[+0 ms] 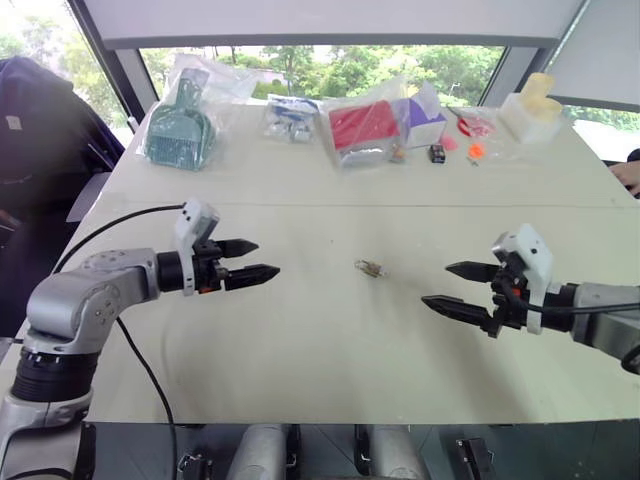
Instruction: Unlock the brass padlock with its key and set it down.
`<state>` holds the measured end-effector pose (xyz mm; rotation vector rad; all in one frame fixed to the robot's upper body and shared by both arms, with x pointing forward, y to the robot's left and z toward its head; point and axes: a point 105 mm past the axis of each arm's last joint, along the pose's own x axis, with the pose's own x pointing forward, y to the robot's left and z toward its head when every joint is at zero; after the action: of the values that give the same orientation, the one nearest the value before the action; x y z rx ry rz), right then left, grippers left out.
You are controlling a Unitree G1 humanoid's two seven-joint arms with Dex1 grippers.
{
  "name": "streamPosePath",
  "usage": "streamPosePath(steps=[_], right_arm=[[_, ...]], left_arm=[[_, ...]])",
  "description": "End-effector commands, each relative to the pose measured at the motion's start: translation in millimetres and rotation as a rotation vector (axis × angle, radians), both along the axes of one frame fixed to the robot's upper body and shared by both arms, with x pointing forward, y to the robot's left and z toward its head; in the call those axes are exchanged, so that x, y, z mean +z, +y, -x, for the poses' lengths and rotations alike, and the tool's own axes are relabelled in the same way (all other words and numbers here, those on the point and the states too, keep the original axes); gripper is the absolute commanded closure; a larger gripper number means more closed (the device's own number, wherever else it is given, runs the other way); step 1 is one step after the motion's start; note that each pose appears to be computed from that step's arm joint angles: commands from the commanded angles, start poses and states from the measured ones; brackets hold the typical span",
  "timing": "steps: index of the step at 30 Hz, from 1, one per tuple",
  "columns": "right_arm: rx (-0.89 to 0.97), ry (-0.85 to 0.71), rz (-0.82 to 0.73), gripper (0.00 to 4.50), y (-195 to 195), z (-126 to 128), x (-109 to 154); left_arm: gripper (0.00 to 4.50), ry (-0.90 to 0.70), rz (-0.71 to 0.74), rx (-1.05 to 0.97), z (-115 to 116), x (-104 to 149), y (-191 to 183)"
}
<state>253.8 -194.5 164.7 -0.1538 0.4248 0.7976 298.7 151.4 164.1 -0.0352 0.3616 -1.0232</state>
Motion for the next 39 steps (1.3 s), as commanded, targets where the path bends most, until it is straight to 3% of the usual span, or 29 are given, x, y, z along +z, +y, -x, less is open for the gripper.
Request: streamPosePath(steps=[1, 10, 16, 20, 29, 37, 39], right_arm=[[-0.002, -0.037, -0.003, 0.04, 2, 1, 5], [-0.031, -0.079, 0.002, 0.04, 5, 4, 9], [-0.085, -0.099, 0.011, 0.04, 4, 4, 6], [-0.171, -0.105, 0.024, 0.04, -1, 4, -1], [-0.328, -0.127, -0.025, 0.04, 2, 25, -12], [-0.402, -0.142, -0.059, 0.04, 8, 35, -15], [-0.414, -0.143, -0.061, 0.00, 9, 36, -16]], left_arm=[[0.00, -0.065, -0.032, -0.054, -2, 14, -3], [0.00, -0.268, -0.242, -0.372, -40, 27, -34], [0.00, -0.419, -0.355, -0.678, -69, 32, -105], [0.00, -0.419, -0.399, -0.791, -72, 19, -154], [0.00, -0.395, -0.534, -0.740, -72, -28, -203], [0.00, -0.380, -0.641, -0.711, -72, -51, -206], [0.56, -0.365, -0.676, -0.713, -73, -56, -201]])
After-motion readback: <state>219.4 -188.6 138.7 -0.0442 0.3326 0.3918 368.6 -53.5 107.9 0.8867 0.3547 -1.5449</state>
